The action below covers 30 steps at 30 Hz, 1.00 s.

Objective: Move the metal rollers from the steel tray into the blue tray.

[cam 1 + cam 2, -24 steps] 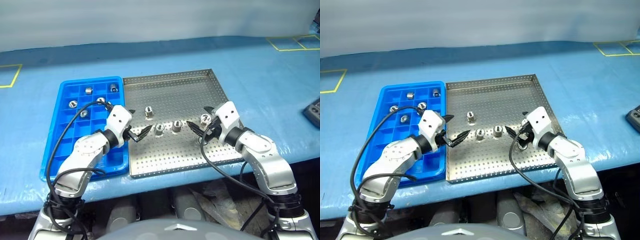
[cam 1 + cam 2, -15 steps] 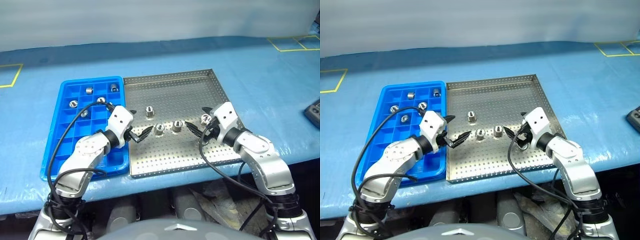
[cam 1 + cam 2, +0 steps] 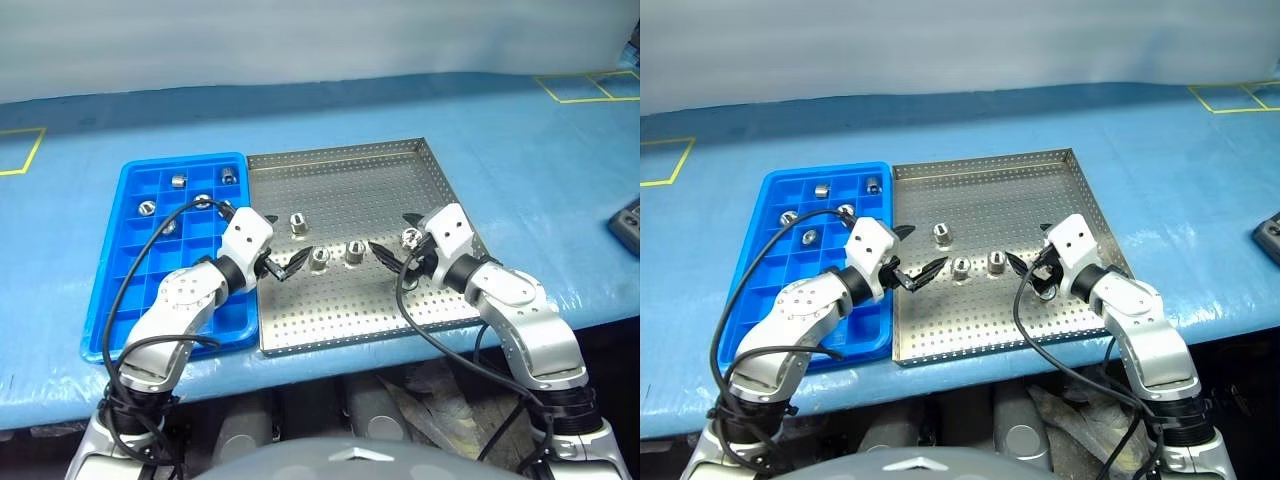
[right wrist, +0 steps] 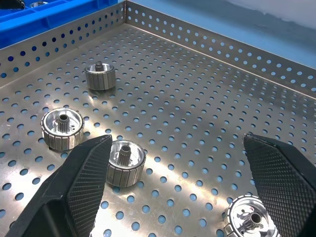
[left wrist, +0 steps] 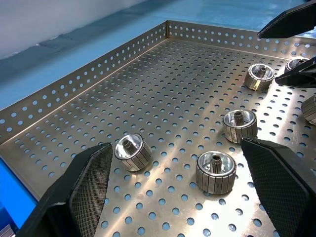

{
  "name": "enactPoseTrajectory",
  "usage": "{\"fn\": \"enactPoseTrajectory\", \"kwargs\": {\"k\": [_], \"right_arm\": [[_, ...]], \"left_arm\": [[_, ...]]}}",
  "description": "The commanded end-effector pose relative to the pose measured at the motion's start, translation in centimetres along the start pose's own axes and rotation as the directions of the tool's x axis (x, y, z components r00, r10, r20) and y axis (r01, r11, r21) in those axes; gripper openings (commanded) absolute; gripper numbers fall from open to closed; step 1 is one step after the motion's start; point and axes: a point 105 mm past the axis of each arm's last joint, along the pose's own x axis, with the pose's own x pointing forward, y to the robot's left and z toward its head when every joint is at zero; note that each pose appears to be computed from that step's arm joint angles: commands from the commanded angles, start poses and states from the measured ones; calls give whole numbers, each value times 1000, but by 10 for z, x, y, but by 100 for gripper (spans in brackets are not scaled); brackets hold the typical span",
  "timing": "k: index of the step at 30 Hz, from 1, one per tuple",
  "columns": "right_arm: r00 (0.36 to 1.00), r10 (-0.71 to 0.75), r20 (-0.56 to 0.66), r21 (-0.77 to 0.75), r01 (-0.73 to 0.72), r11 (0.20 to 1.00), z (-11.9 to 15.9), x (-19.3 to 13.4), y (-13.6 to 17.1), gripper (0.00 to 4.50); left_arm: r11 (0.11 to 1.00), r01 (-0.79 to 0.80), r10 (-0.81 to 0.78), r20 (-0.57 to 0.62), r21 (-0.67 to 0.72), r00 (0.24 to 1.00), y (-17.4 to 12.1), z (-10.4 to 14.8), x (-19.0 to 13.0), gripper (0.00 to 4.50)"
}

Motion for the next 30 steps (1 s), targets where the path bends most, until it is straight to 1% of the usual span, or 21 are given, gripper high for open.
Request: {"fn": "enactPoseTrajectory", "kwargs": {"k": [1,6,9,14,23,30], "right_arm": [[997,-47,66,-19,48,999,15,-1,-7,448],[995,-65,74,-17,66,998,17,0,-11,448],[995,-70,77,-14,72,997,18,0,-11,448],[994,-76,84,-11,77,997,19,1,-9,448],[990,-102,97,-5,103,995,21,-1,-9,448],[989,-108,103,1,108,994,21,-2,-8,448]], "left_arm": [[1000,-12,11,46,23,999,0,12,2,450],[1000,-24,23,43,11,999,1,12,7,450],[998,-66,67,37,-24,997,8,11,16,450],[978,-182,178,-47,-100,983,27,5,36,450],[978,-174,152,-183,-113,971,30,-4,59,450],[982,-148,115,-246,-120,962,28,-13,72,450]]}}
